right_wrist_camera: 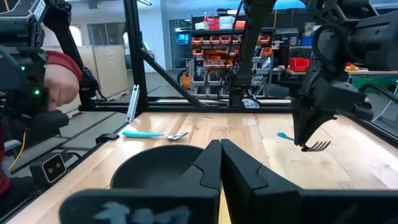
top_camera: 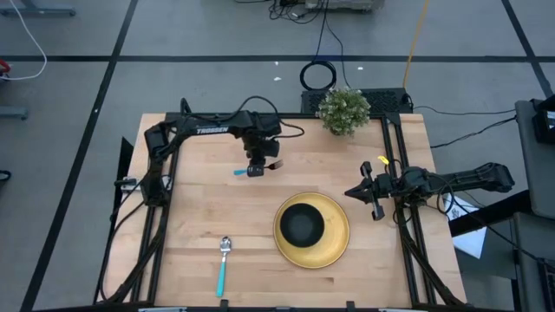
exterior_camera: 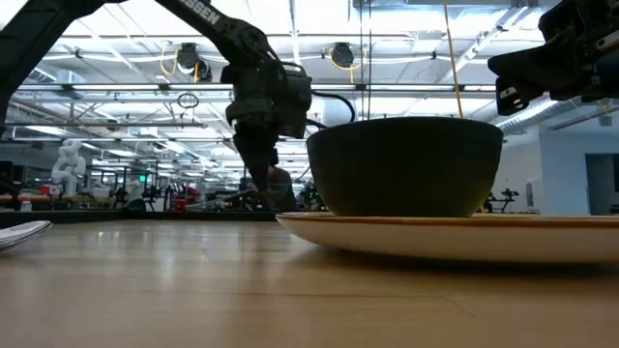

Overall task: Set table place
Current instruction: Put the blue fork on the yellow plate to the right of the black bowl

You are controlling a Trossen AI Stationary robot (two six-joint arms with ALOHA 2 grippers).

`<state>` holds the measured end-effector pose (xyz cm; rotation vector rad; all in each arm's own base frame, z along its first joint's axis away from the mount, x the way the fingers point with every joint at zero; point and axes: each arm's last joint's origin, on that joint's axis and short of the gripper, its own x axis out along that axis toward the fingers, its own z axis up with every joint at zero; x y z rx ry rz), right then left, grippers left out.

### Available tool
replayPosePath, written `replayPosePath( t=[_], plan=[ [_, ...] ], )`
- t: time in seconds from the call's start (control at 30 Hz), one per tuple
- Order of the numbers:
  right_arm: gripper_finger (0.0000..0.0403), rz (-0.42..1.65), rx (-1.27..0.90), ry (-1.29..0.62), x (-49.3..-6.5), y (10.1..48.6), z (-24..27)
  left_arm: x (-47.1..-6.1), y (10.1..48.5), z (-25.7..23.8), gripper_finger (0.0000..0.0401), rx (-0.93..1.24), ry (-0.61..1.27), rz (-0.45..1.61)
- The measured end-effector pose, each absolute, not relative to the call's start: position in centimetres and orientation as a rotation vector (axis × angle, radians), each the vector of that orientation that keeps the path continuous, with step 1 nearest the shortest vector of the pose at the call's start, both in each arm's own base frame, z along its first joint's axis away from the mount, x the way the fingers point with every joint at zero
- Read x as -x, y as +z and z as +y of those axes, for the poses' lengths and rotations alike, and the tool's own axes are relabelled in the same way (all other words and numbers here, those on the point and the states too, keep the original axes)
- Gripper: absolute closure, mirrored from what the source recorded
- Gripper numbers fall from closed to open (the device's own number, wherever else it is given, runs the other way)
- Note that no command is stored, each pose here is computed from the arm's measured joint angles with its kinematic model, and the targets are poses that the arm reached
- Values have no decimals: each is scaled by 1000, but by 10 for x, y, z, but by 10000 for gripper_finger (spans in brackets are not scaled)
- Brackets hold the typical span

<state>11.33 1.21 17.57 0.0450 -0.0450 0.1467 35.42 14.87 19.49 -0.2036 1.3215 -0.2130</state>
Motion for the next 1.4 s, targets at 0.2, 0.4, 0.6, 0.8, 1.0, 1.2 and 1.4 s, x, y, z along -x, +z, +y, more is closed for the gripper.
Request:
replayPosePath(
  t=[0.2,0.4,0.6,0.8,1.0,1.2,1.4],
  plan=[
    [403,-49,-45,147,-113,176,12,-358,196,146,397,180,-245,1286],
    [403,-48,-58,146,-113,176,12,-363,179,143,397,191,-266,1333],
    [403,-43,-61,147,-113,176,12,-367,159,141,397,180,-273,1391],
    [403,-39,-61,146,-113,175,12,-365,156,147,397,165,-218,1423],
    [403,-37,-61,146,-113,175,12,-365,156,148,397,160,-213,1421],
    [403,-35,-61,146,-114,175,12,-366,156,147,397,164,-220,1417],
    [403,-35,-61,146,-114,175,12,-366,155,145,397,161,-224,1419]
  ],
)
